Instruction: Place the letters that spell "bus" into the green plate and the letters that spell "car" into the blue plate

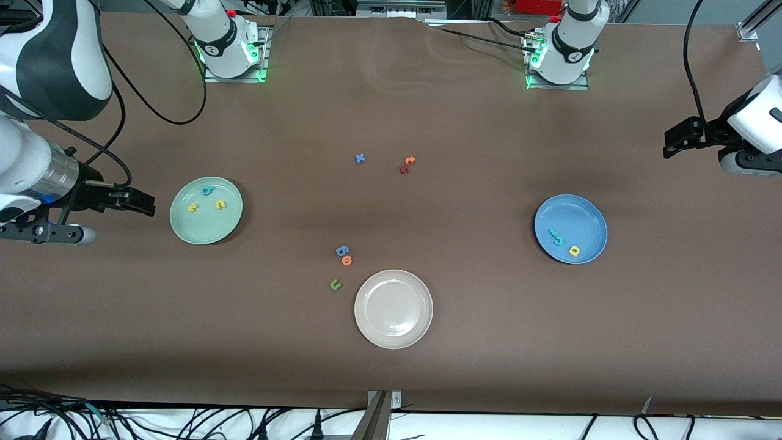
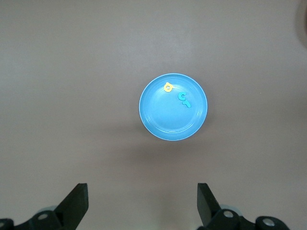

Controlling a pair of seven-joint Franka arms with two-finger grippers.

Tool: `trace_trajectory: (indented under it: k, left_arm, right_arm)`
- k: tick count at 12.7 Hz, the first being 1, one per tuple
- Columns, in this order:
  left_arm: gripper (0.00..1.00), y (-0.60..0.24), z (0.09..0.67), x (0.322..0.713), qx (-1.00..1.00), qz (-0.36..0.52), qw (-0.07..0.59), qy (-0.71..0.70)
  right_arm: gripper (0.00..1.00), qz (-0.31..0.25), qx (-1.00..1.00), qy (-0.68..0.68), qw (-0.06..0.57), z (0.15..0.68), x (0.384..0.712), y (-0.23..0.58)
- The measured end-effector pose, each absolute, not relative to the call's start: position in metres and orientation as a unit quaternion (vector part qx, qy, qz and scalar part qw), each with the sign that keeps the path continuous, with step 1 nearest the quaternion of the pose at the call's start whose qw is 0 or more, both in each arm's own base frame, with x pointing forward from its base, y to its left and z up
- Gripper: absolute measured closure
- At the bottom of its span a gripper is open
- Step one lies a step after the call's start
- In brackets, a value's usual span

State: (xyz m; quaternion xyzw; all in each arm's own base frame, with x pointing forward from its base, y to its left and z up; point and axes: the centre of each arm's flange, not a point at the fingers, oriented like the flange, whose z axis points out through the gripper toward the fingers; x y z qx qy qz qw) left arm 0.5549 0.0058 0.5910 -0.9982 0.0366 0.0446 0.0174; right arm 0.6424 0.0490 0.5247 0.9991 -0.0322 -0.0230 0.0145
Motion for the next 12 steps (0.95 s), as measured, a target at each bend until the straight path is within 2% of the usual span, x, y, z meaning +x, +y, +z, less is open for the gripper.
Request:
trace_trajectory:
  k: [12]
  left_arm:
    - [0.0, 0.0018, 0.5903, 0.5552, -0.998, 0.045, 0.018, 0.038]
  right_arm:
    - [0.0, -0.023, 0.999, -0.032, 0.014, 0.5246, 0.6424, 0.049]
